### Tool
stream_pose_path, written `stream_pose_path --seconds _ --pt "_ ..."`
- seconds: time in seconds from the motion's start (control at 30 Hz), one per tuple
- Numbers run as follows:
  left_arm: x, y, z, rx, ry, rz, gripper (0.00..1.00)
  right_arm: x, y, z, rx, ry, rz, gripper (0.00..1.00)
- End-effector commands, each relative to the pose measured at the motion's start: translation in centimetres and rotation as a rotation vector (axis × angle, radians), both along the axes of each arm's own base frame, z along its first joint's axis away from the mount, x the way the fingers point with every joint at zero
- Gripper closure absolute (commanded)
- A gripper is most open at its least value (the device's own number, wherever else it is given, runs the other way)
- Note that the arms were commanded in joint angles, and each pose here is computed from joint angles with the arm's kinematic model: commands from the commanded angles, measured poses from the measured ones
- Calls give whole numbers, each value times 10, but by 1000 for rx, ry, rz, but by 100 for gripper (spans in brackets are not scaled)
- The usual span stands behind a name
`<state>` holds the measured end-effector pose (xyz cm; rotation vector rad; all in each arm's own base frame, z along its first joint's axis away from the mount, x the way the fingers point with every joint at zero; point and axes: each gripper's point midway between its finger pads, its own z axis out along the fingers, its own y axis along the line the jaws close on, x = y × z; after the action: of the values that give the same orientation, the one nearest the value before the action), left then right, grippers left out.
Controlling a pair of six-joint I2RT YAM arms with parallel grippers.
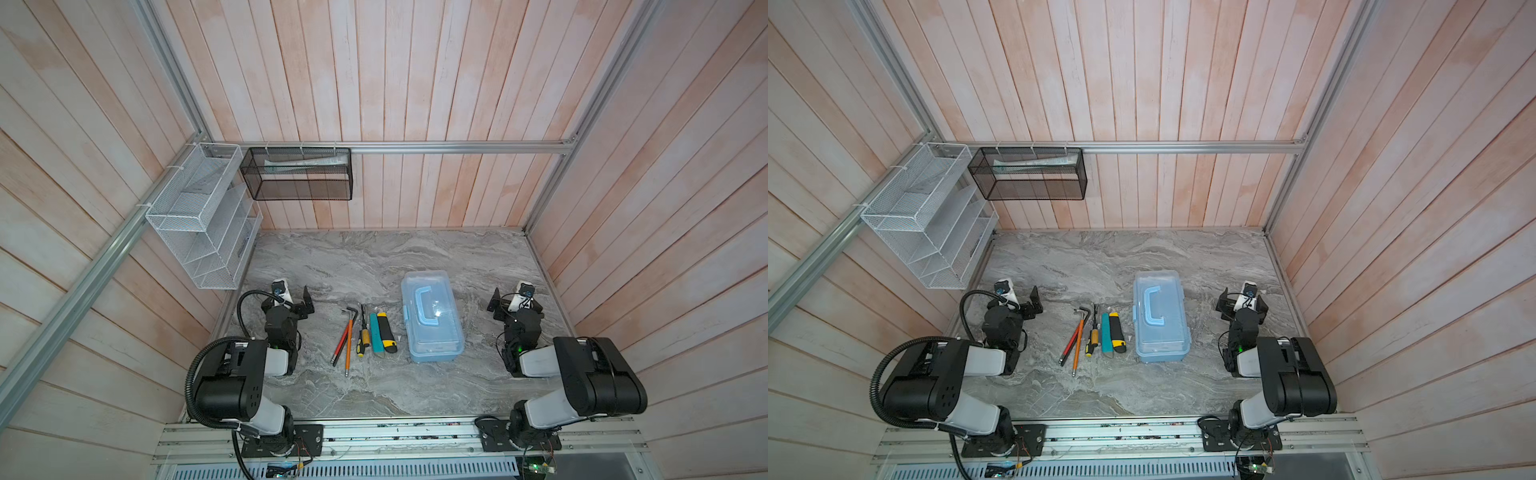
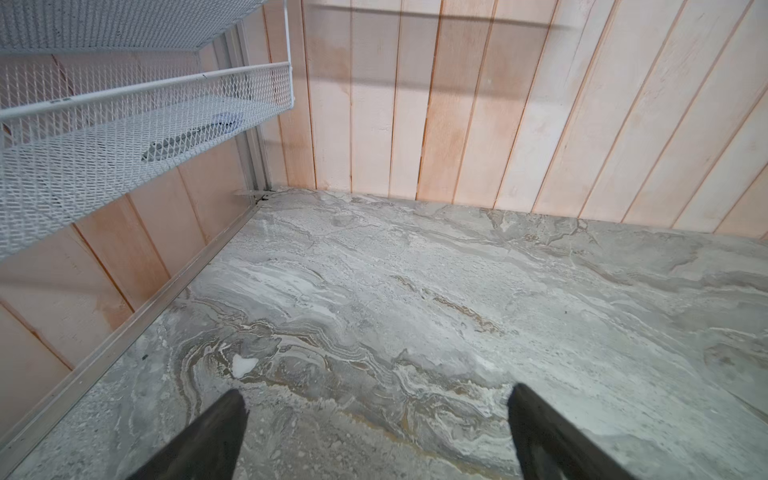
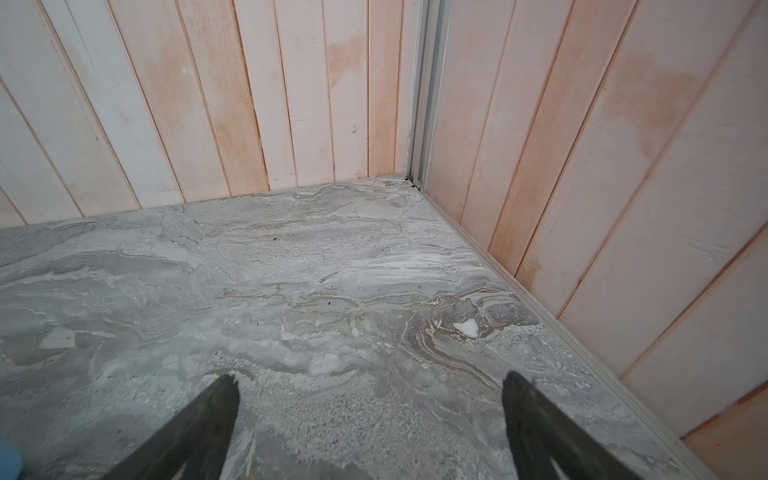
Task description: Pack the tool kit
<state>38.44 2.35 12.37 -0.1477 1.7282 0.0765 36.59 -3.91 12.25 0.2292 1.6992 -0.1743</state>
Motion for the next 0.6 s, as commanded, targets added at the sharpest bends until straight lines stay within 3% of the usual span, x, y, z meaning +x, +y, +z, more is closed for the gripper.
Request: stream_pose_path --seconds 0.0,0.57 --pt "3 -2 4 11 -16 -14 0 4 -3 4 -2 -15 -12 2" --pt "3 0 4 -5 -18 -20 0 5 -3 5 2 -15 -8 2"
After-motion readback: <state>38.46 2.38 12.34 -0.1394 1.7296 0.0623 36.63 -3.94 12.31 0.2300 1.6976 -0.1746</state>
